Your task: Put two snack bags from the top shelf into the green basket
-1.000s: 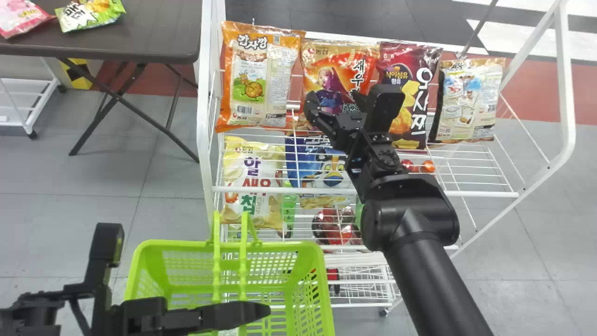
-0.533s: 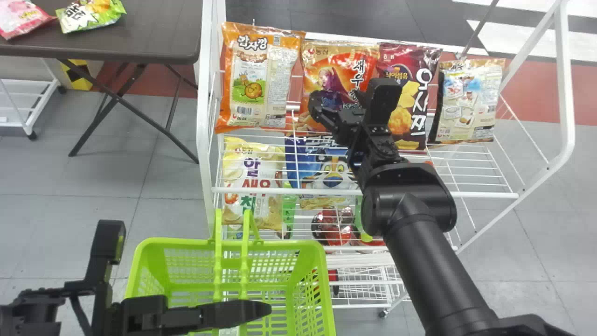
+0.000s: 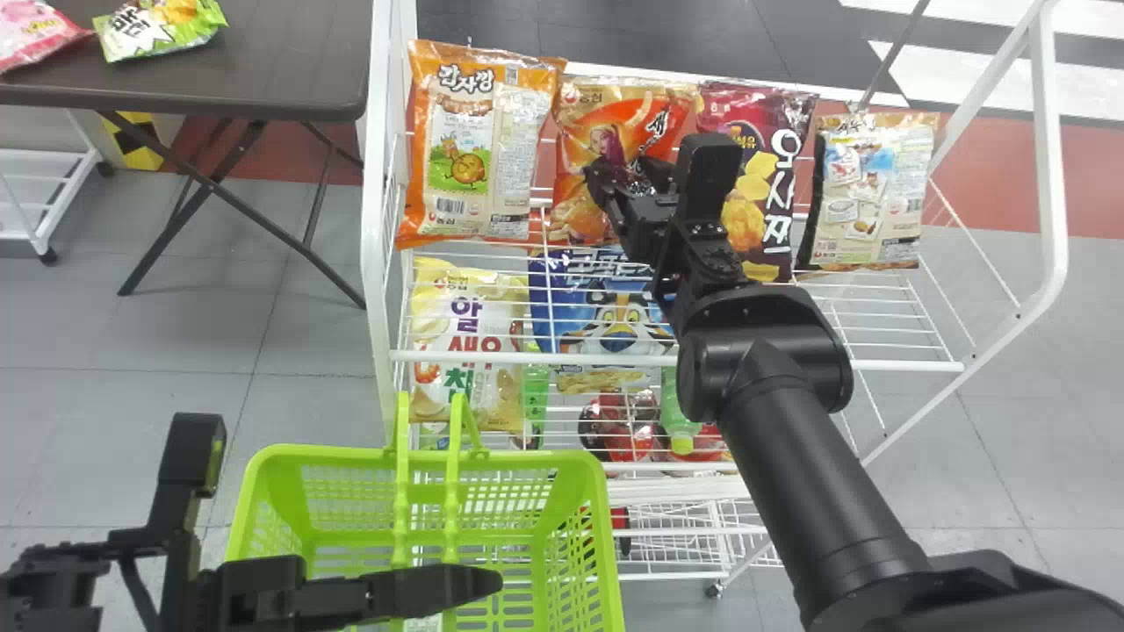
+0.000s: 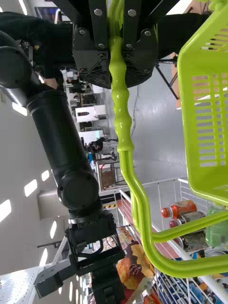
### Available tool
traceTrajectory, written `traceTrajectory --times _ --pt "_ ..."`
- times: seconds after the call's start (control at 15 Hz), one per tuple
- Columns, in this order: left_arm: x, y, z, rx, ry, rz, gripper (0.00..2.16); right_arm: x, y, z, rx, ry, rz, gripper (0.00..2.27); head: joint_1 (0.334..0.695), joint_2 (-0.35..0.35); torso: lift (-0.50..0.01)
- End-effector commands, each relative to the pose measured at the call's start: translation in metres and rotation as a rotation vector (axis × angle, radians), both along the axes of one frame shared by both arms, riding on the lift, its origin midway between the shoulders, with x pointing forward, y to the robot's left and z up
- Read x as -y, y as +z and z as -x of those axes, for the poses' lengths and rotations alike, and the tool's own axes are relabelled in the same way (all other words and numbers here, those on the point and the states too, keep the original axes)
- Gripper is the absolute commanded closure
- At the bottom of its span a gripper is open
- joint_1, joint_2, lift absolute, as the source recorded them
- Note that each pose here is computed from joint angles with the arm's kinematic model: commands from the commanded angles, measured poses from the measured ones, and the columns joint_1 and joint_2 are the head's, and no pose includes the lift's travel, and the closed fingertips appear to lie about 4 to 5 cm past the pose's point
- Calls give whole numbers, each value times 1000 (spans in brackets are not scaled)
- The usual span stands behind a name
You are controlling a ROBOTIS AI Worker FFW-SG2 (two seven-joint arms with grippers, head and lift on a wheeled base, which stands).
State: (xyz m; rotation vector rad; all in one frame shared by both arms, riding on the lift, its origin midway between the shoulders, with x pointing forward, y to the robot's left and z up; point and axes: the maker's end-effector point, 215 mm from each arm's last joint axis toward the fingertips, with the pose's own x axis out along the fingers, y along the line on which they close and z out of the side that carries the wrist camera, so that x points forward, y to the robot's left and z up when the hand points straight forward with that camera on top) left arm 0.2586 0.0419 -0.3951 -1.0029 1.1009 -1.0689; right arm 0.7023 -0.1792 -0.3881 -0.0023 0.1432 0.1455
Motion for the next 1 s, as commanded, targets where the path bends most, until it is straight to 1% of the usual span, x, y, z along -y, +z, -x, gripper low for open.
traceTrajectory --times 0.0,0.07,0.4,0.53,0.73,0.93 --pt "0 0 1 -3 -4 -1 2145 -1 -2 7 9 2 1 2165 695 -158 -1" --pt "0 0 1 -3 -4 -1 2145 -1 -1 11 19 -1 6 2240 695 -158 -1" --pt "0 -1 1 -5 -5 -2 2145 9 14 19 63 -47 47 2240 695 -165 -1" --pt "-1 -1 2 -5 -6 -2 2145 14 12 19 45 -69 51 2240 695 -172 -1" --pt "-2 -1 3 -5 -5 -3 2145 13 -3 30 -1 -80 51 2240 695 -177 -1" --pt "-1 -1 2 -6 -7 -1 2145 6 11 40 25 -83 40 2240 695 -178 -1"
